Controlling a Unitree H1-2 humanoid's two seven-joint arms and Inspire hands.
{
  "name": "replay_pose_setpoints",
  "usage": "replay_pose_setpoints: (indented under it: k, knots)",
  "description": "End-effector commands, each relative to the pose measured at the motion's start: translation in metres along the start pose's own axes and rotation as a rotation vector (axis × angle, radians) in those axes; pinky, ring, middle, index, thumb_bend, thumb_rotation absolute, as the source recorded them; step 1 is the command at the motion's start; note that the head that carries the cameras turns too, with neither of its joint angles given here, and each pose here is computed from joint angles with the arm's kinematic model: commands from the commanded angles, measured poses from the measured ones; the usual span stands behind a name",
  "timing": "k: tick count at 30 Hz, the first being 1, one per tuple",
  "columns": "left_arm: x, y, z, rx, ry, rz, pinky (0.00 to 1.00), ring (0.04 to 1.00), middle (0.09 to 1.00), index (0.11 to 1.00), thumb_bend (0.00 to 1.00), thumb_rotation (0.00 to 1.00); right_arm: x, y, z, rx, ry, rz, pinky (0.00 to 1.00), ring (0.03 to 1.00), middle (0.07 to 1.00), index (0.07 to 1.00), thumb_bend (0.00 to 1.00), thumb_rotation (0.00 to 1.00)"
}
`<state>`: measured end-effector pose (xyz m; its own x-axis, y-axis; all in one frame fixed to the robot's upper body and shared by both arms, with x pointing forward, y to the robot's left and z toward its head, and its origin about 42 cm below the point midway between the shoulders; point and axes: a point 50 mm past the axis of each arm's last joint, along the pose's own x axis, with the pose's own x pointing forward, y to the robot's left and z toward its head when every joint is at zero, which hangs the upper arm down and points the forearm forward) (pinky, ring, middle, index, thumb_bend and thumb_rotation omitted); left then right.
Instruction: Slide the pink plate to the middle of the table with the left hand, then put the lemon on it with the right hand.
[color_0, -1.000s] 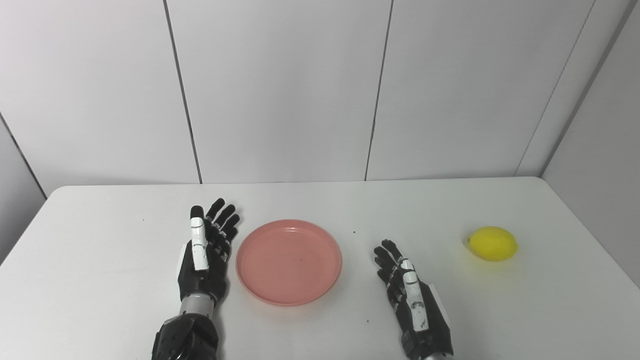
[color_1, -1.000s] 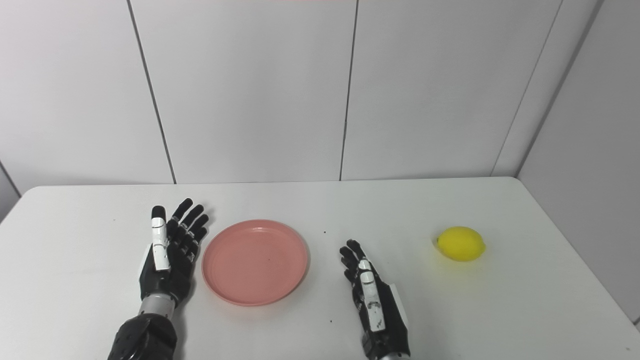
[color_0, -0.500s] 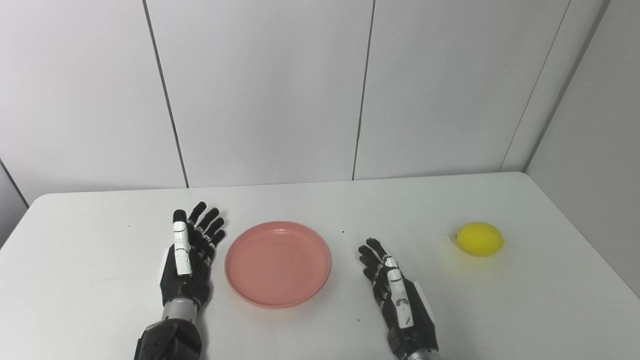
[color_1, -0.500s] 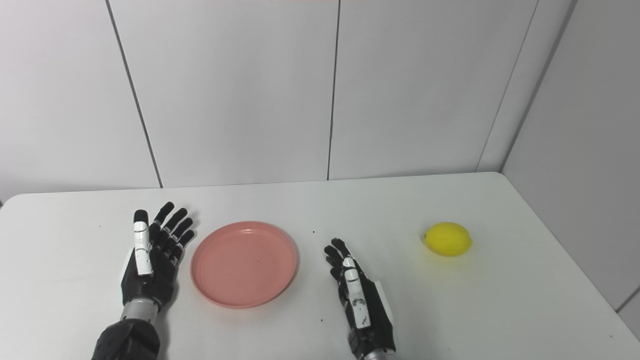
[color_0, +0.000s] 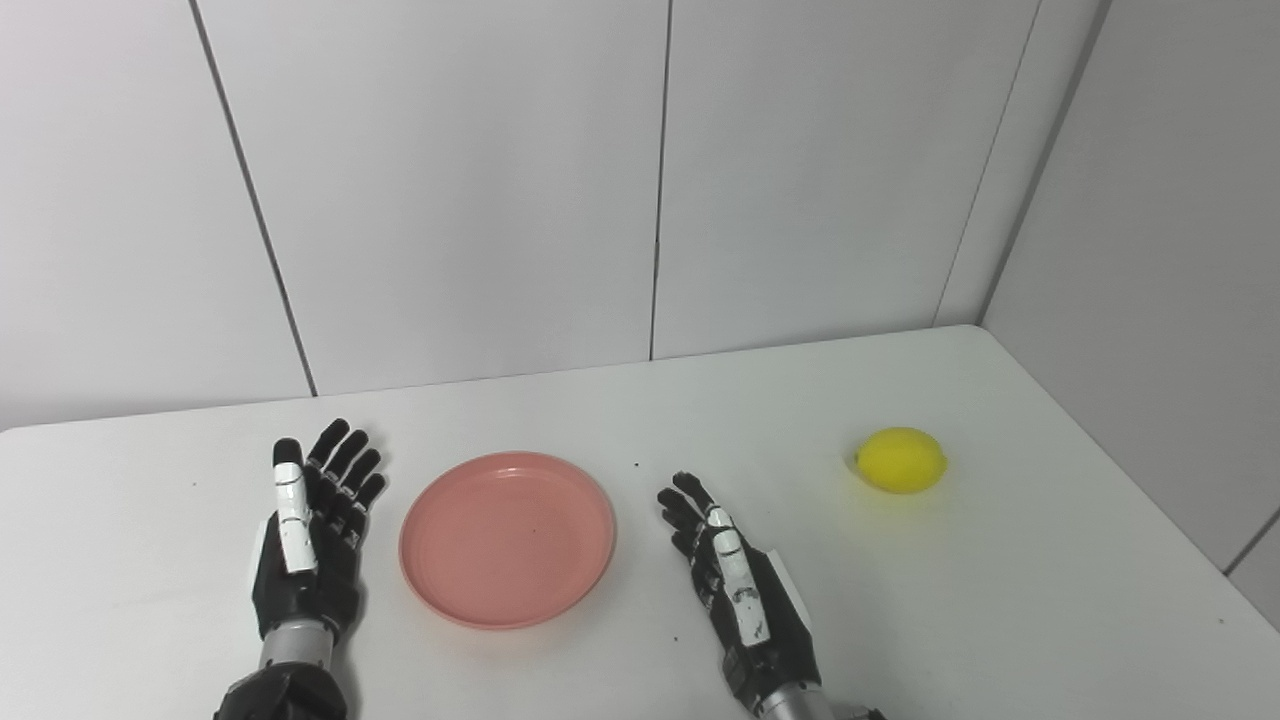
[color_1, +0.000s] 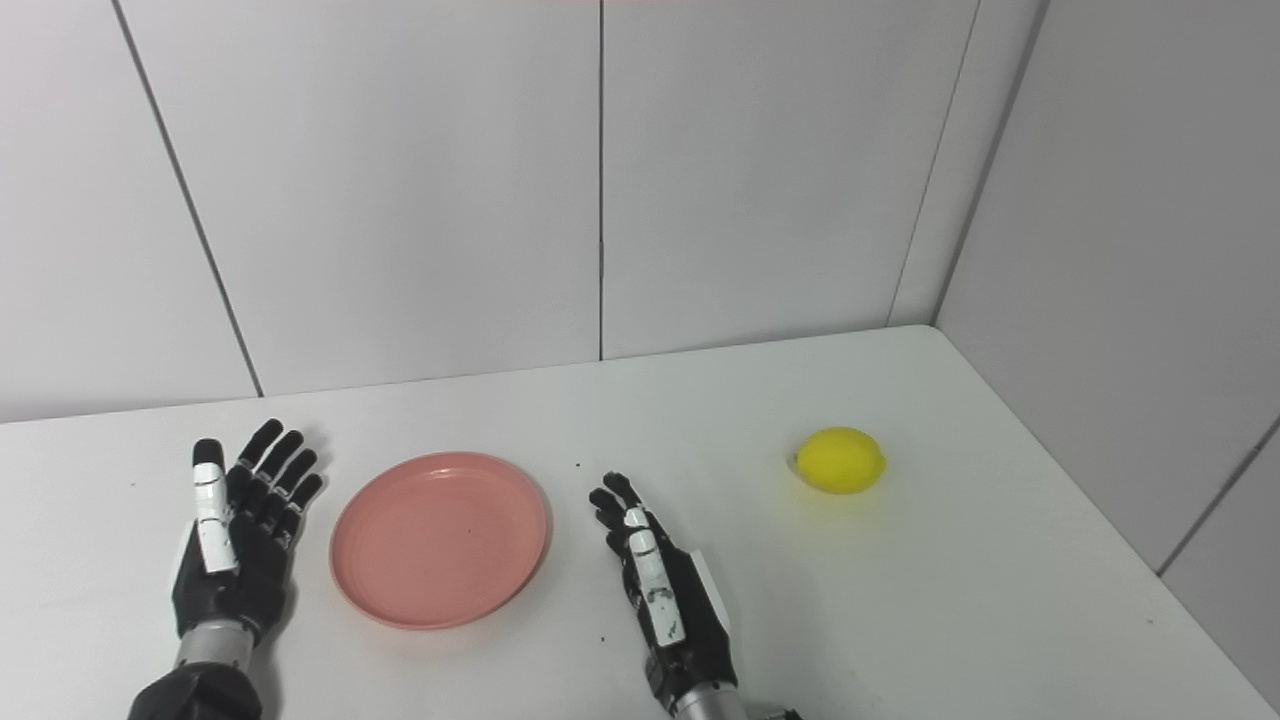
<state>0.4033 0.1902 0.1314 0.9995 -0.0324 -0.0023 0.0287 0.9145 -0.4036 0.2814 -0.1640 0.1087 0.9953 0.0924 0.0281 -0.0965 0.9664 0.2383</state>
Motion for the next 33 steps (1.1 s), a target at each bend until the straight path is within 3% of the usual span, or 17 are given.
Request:
replay_pose_setpoints:
  k: [1, 12, 20, 27, 33]
  knots:
    - [-0.003, 0.009, -0.014, 0.003, 0.061, 0.031, 0.9, 0.874, 0.862, 0.81, 0.67, 0.9, -0.011, 0.0, -0.028, 0.022, 0.119, -0.024, 1.0, 0.946, 0.899, 0.912, 0.74, 0.94]
    - [-0.003, 0.008, -0.013, -0.013, 0.068, 0.035, 0.93, 0.884, 0.872, 0.835, 0.68, 0.88, -0.011, 0.001, -0.028, 0.023, 0.127, -0.023, 1.0, 0.952, 0.899, 0.909, 0.74, 0.94]
    - [-0.003, 0.004, -0.012, -0.016, 0.07, 0.027, 0.91, 0.877, 0.864, 0.818, 0.68, 0.86, -0.01, -0.006, -0.025, 0.016, 0.081, -0.062, 0.99, 0.933, 0.889, 0.908, 0.73, 0.92]
    - [0.002, 0.005, -0.011, -0.02, 0.068, 0.026, 0.93, 0.873, 0.849, 0.816, 0.71, 0.85, -0.003, -0.024, 0.001, -0.059, -0.087, -0.189, 0.97, 0.907, 0.87, 0.878, 0.74, 0.91]
    - [0.003, 0.002, -0.013, -0.034, 0.078, 0.017, 0.93, 0.874, 0.848, 0.834, 0.72, 0.85, -0.004, -0.032, 0.028, -0.228, -0.224, -0.225, 0.93, 0.877, 0.851, 0.837, 0.7, 0.91]
